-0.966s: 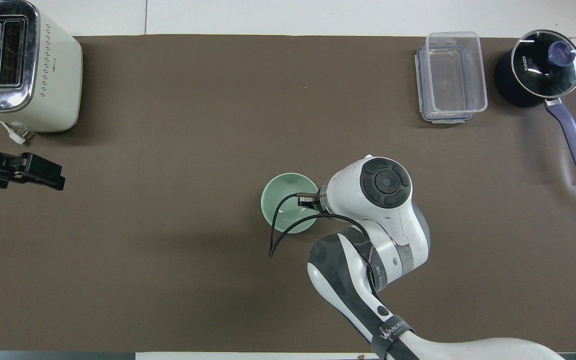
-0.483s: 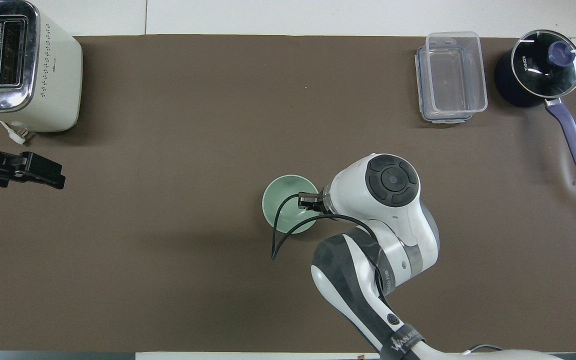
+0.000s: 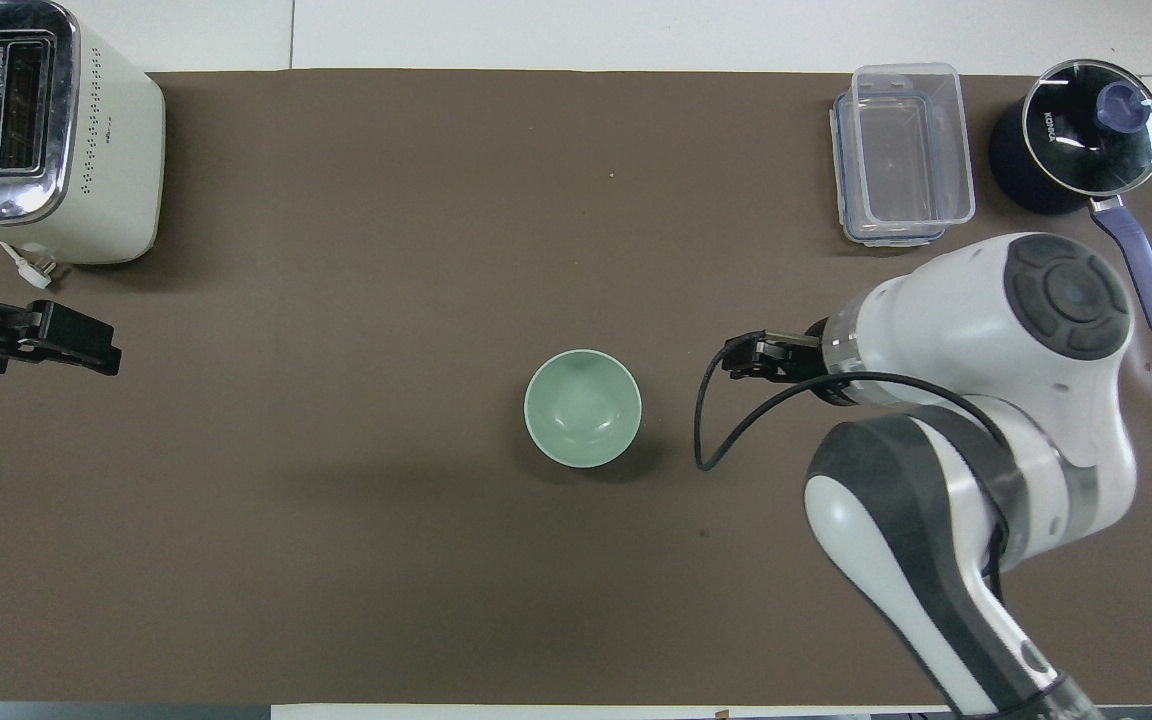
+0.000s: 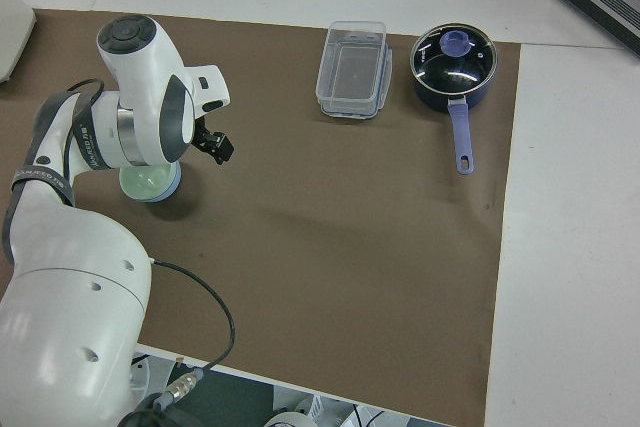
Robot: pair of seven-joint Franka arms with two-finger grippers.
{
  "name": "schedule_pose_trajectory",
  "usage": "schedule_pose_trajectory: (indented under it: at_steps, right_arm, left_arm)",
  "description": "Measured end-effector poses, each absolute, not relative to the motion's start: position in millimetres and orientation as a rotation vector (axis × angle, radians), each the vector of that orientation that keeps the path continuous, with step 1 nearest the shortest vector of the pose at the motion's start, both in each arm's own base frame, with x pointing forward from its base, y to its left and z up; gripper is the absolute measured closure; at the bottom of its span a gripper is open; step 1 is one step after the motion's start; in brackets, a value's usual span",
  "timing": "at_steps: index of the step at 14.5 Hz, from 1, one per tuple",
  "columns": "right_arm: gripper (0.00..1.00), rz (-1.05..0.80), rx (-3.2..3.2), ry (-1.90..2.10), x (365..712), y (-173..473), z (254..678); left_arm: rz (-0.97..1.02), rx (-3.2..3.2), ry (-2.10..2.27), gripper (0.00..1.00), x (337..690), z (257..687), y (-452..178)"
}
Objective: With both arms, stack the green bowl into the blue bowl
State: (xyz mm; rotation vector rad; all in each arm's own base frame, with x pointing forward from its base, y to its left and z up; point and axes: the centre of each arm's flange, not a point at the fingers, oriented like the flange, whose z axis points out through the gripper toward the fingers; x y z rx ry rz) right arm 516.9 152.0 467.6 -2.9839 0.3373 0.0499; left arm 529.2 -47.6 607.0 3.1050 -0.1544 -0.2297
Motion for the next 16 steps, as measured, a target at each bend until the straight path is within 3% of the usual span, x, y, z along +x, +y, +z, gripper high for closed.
schedule_pose_trajectory:
  at_steps: [6,16]
  right_arm:
    - [0.0,-0.053,-3.027,0.41,529,62,491]
    - [0.0,-0.064,-3.067,0.448,531,31,517]
  left_arm:
    - [-0.225,3.107,-0.157,0.0,529,607,-49]
    - [-0.194,3.109,-0.168,0.0,529,615,-53]
